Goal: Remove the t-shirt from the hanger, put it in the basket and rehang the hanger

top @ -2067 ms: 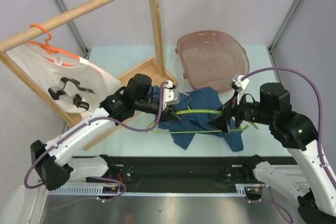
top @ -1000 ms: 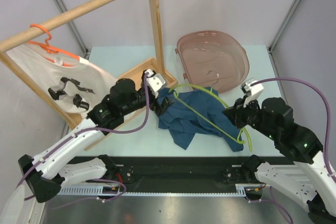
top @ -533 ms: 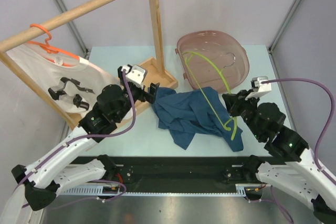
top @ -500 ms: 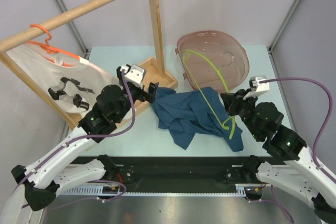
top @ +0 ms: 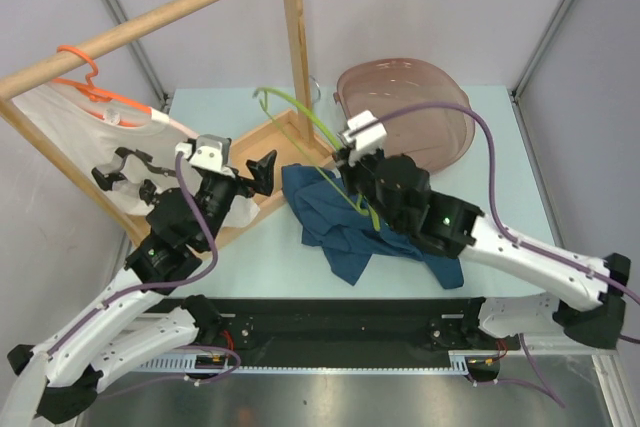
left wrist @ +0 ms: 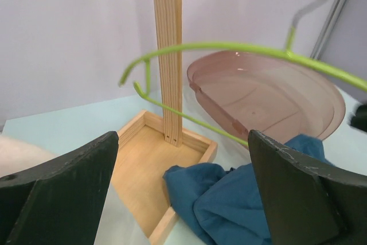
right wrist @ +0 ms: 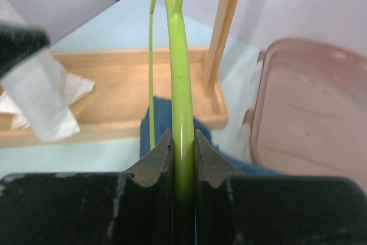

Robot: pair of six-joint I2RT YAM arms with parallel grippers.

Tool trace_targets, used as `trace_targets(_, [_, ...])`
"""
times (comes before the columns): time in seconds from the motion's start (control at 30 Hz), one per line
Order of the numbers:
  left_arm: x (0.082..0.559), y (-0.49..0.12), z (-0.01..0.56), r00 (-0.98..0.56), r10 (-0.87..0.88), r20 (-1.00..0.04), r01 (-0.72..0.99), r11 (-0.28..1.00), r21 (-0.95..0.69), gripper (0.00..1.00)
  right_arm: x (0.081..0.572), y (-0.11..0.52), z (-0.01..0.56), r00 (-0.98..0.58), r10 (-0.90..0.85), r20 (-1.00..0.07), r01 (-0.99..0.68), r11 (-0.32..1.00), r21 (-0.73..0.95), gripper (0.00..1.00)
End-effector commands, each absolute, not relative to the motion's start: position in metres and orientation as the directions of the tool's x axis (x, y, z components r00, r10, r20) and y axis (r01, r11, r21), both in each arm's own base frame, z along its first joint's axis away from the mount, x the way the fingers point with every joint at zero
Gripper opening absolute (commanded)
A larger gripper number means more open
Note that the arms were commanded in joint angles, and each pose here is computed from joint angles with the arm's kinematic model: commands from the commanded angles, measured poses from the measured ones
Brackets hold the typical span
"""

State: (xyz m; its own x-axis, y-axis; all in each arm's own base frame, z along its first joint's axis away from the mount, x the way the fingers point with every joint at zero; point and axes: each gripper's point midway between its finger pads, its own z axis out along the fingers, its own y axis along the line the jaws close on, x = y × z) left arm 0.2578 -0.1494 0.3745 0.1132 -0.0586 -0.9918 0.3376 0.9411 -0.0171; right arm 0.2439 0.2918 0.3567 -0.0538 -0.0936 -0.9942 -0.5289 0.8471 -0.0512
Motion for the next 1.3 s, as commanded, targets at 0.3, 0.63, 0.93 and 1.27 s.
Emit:
trace_targets(0.3, [0.253, -0.151, 0.39, 0.133, -0.186, -0.973, 0.365, 0.922, -0.127, 1.0, 0.329, 0.35, 0.505, 0.227, 0.075, -0.971, -0.437, 0.899, -0.033, 0.0])
trace_targets(0.63, [0.252, -0.158, 0.381, 0.109, -0.23, -0.967, 0.388, 0.906, -0.172, 1.0, 0.399, 0.386, 0.521, 0.271, 0.095, -0.958, -0.376, 0.926, -0.015, 0.0])
trace_targets(0.93, [0.257, -0.173, 0.37, 0.063, -0.221, -0.973, 0.418, 0.891, -0.175, 1.0, 0.445, 0.378, 0.533, 0.242, 0.187, -0.952, -0.418, 0.906, 0.072, 0.0])
trace_targets(1.27, [0.257, -0.175, 0.369, 0.058, -0.225, -0.973, 0.426, 0.887, -0.18, 1.0, 0.462, 0.375, 0.516, 0.171, 0.183, -0.968, -0.547, 0.835, 0.061, 0.0])
